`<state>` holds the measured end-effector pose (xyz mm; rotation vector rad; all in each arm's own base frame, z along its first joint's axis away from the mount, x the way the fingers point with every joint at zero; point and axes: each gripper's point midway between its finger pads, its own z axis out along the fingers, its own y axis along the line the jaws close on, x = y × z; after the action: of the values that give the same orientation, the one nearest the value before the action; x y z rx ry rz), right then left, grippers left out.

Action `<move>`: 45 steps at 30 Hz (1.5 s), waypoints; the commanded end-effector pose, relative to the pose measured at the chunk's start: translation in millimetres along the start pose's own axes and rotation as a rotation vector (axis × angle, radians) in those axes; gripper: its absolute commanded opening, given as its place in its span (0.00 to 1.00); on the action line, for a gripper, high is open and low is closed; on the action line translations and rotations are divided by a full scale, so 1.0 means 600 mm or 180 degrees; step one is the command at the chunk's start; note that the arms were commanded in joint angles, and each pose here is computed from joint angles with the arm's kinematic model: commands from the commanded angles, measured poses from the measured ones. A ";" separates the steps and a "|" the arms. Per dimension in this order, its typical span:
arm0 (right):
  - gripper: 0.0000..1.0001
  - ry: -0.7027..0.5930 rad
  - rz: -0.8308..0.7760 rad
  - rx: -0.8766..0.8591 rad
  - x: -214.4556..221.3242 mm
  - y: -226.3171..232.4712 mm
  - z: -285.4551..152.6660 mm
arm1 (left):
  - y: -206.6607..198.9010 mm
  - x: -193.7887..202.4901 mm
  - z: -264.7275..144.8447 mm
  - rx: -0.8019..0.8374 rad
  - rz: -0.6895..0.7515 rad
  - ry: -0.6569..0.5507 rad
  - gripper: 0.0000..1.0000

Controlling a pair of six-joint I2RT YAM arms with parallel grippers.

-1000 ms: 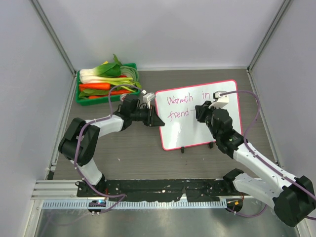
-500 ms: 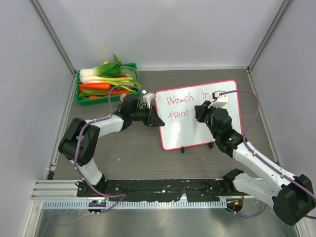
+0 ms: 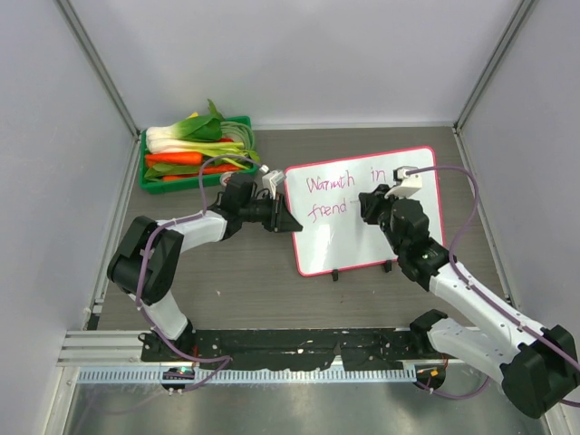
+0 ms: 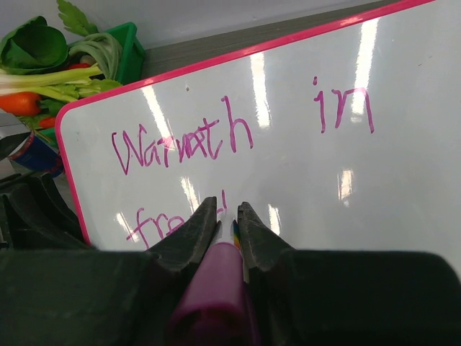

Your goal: Write a sentence on the whiteboard

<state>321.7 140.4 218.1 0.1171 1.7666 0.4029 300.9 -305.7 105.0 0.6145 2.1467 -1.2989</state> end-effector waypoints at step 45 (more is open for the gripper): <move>0.01 -0.0176 0.0129 0.0048 -0.032 0.001 0.027 | 0.054 0.059 0.007 -0.0450 0.0154 0.0277 0.00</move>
<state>329.4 138.7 200.6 0.1351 1.8150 0.3947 301.0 -305.8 104.9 0.6140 2.1470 -1.2975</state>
